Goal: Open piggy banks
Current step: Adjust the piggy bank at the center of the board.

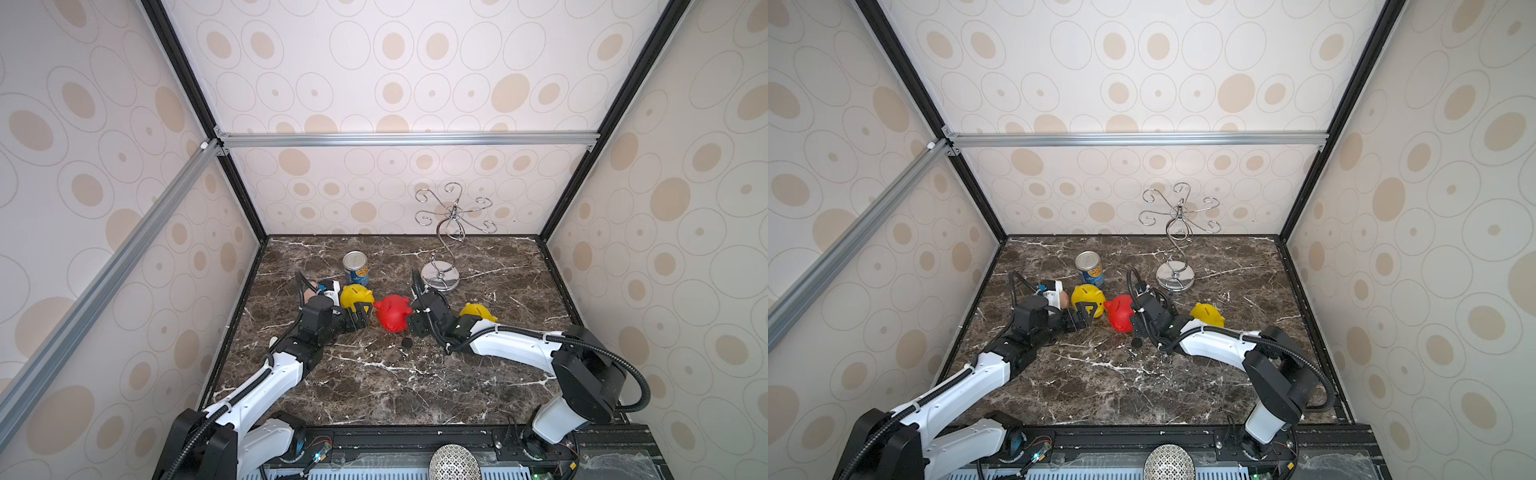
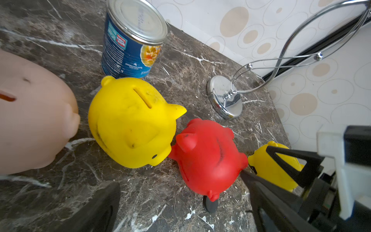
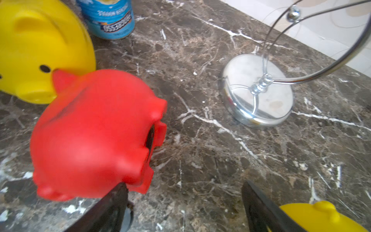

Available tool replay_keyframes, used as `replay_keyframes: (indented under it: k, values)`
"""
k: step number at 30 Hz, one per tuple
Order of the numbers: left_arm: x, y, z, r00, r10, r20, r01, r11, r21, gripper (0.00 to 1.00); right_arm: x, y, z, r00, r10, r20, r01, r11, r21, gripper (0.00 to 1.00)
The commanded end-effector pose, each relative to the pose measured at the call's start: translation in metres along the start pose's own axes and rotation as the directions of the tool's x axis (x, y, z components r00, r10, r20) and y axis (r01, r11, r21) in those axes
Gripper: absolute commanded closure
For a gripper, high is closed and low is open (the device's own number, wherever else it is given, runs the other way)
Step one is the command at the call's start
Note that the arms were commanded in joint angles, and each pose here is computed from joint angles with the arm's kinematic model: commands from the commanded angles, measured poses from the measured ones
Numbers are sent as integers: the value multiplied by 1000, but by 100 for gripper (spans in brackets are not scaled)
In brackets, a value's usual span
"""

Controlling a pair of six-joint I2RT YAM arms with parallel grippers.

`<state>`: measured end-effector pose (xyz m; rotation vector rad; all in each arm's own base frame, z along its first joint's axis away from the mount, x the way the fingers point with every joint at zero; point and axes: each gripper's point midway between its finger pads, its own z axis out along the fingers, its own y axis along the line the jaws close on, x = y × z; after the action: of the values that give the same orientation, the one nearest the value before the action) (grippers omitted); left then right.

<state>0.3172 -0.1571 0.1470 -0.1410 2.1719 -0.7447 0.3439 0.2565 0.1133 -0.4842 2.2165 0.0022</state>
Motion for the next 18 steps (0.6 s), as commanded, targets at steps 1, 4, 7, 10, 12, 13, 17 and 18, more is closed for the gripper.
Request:
replay_keyframes:
  k: [1, 4, 7, 10, 12, 13, 17, 18]
  values:
    - [-8, -27, 6, 998, 70, -10, -69, 994, 79, 0, -5, -20, -4, 1000, 9, -11, -9, 999, 45, 10]
    - [-7, -40, 14, 994, 104, -32, -100, 990, 99, 1, -12, -21, -10, 1000, 27, 10, -27, 999, 19, 12]
    - [-11, -49, 22, 993, 114, -29, -110, 988, 110, 1, -12, -18, -13, 999, 43, 5, -43, 999, -10, 13]
    - [-11, -56, 34, 991, 126, -51, -119, 985, 122, 1, -10, -9, -16, 997, 71, 4, -71, 995, -67, 14]
    - [-7, -61, 44, 987, 142, -78, -131, 983, 129, 3, -8, -2, -14, 996, 86, -1, -86, 991, -105, 15]
    - [-6, -64, 49, 984, 154, -88, -142, 981, 132, 4, -6, 2, -13, 996, 90, -6, -90, 988, -128, 15]
    - [5, -64, 64, 975, 177, -131, -165, 981, 99, 7, 1, 20, -3, 994, 102, -33, -106, 973, -203, 18]
    - [8, -63, 66, 974, 179, -137, -168, 981, 92, 7, 2, 23, -1, 994, 101, -36, -107, 970, -217, 19]
